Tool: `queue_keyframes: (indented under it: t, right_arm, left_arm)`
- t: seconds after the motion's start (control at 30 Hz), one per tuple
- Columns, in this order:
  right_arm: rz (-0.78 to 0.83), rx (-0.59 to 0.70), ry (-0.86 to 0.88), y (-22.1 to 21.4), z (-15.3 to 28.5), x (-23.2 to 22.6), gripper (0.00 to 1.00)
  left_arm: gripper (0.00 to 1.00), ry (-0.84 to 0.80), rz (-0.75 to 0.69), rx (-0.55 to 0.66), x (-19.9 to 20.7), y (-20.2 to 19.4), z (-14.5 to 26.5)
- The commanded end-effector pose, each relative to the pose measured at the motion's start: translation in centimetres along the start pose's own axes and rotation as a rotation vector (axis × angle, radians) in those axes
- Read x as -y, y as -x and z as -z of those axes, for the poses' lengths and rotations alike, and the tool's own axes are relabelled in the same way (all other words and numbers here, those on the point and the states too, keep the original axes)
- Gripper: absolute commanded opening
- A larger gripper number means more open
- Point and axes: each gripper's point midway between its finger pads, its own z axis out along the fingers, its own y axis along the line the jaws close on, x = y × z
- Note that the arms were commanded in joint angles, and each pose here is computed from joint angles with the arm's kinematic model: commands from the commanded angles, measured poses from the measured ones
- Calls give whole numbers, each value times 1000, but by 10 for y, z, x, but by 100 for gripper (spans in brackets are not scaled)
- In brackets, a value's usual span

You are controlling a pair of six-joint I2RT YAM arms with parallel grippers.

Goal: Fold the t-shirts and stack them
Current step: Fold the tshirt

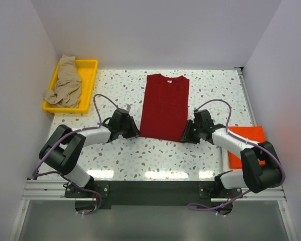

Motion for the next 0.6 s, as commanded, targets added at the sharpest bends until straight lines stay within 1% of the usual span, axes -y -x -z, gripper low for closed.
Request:
queue_keyframes:
  t: [0.0,0.13,0.23,0.3,0.33,0.4,0.43,0.57]
  right_arm:
    - [4,59,-29,7,5,7,35]
    - [-5,95,-41,9,15,11,35]
    - [-38,115,-44,8,18,16,37]
    - [-63,115,-35,6,17,17,37]
    - [-72,112,-32,4,16,17,37]
    - [-92,104,-12,2,13,15,37]
    - [-100,101,-8,1,12,15,37]
    - [-138,92,10,-3,3,14,37]
  left_arm:
    - [24,-5,-14,48,3,8,3]
    - [25,-2,-16,53,2,8,9]
    - [28,-12,-20,50,3,6,10]
    - [31,-16,-15,40,2,3,9]
    - [35,-30,-19,47,5,5,9]
    - [40,-43,-20,44,6,3,8]
    - [44,-53,-20,49,8,5,8]
    - [47,-58,-21,40,7,3,2]
